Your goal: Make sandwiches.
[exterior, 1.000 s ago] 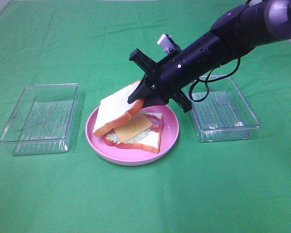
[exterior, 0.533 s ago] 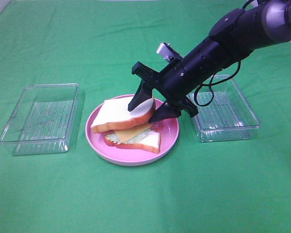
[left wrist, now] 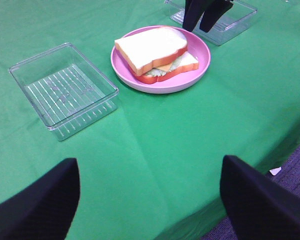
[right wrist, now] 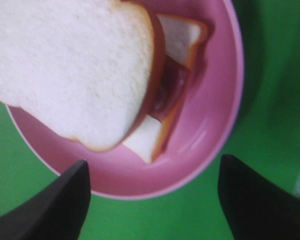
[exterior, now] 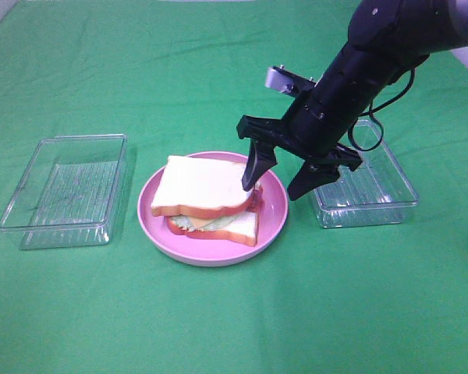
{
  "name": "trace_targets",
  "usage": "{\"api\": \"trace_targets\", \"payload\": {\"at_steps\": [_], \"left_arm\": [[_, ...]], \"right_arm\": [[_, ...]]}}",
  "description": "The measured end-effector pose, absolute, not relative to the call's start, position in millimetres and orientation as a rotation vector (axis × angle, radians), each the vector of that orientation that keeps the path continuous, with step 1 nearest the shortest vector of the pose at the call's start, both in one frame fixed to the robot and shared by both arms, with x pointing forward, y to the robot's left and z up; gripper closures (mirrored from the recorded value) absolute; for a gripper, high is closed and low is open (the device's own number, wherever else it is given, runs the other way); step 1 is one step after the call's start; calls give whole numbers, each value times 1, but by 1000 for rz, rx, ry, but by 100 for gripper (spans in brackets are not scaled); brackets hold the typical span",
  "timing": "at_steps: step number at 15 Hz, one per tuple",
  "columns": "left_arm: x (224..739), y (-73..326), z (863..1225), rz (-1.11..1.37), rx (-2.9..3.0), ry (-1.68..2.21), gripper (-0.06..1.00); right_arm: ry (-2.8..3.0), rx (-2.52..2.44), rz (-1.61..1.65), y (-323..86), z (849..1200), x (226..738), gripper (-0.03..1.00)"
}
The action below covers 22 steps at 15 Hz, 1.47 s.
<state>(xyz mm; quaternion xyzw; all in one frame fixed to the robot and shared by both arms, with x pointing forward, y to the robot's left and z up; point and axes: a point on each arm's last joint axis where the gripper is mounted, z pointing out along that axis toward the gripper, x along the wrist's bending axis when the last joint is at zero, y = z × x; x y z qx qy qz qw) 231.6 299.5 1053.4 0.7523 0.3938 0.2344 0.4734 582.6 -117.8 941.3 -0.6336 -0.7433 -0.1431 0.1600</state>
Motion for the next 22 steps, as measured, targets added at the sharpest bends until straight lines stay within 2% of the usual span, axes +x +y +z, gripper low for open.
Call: {"api": "trace_targets", "payload": {"at_steps": [2,3,7,11,12,17,22], "left_arm": [[232,300,1053,573,1841,964,21],[232,300,1053,573,1841,964,21],[232,300,1053,573,1841,964,21],[232,300,1053,573,1841,964,21],[232,300,1053,573,1841,964,21],[232,300,1053,575,1842,962,21],[232,300,1053,578,1845,957,21]], "right_arm": [[-2220,-1777,-329,-127,956,575,29],[-2328,-1763,-232,-140,979,564,29],[-2458,-1814,-253,-166,1024,526,29],[-2519,-1828,-347,-195,1053,462,29],[-2541,-1835,-430,-211,1062,422,29],[-2599,-1845,-661,-250,1057,328,29],[-2722,-1780,-1192,-282,1049,253,29]]}}
